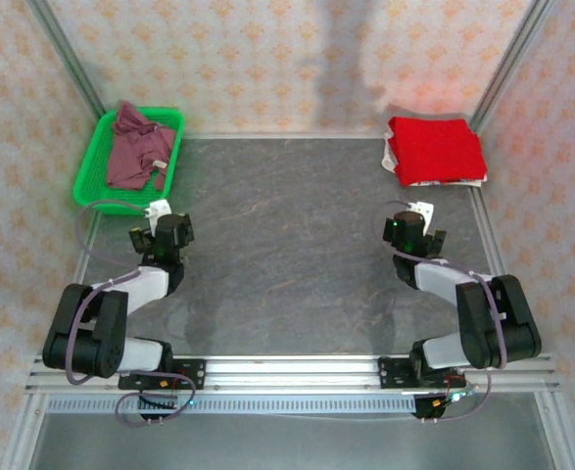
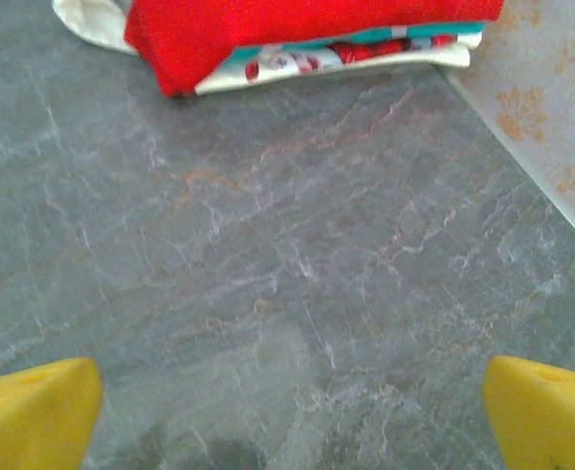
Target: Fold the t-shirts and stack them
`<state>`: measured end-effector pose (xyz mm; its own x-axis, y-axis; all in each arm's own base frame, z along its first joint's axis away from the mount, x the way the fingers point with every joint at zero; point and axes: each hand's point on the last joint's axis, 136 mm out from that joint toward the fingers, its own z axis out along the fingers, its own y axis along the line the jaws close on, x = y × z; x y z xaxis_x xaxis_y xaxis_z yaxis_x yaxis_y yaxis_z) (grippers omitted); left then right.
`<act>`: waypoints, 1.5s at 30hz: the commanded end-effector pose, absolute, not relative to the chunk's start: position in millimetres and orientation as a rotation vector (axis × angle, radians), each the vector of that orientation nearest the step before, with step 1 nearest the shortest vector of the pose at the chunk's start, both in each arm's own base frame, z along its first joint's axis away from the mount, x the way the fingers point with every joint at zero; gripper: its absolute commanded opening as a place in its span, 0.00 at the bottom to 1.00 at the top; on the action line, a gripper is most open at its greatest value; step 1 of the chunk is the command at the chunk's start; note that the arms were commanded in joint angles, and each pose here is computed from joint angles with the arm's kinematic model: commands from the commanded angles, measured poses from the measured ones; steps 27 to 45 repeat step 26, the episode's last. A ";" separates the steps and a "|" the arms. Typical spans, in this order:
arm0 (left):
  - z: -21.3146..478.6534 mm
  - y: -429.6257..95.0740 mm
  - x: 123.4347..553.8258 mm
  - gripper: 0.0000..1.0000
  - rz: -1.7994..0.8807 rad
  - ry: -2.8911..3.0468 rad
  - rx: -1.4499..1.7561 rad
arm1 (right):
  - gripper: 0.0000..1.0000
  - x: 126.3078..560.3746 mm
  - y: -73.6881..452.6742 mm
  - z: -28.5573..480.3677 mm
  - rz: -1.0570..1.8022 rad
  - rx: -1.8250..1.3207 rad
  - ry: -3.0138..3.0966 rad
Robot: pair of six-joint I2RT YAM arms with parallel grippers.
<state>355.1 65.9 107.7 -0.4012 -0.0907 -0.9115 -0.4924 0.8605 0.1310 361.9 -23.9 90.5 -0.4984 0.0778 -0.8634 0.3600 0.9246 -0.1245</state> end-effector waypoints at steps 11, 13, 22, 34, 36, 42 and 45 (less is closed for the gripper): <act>94.0 29.9 391.2 1.00 0.199 1.962 -0.198 | 0.99 392.7 -37.1 90.9 -0.139 0.348 1.914; 94.1 29.7 391.1 1.00 0.206 1.964 -0.197 | 0.99 391.6 -37.9 92.4 -0.132 0.349 1.886; 94.5 28.7 392.1 1.00 0.203 1.965 -0.194 | 0.99 392.2 -34.0 93.1 -0.137 0.325 1.891; 94.6 28.8 391.8 1.00 0.203 1.963 -0.193 | 0.99 392.2 -34.0 93.1 -0.137 0.325 1.891; 94.6 28.8 391.8 1.00 0.203 1.963 -0.193 | 0.99 392.2 -34.0 93.1 -0.137 0.325 1.891; 94.6 28.8 391.8 1.00 0.203 1.963 -0.193 | 0.99 392.2 -34.0 93.1 -0.137 0.325 1.891; 94.6 28.8 391.8 1.00 0.203 1.963 -0.193 | 0.99 392.2 -34.0 93.1 -0.137 0.325 1.891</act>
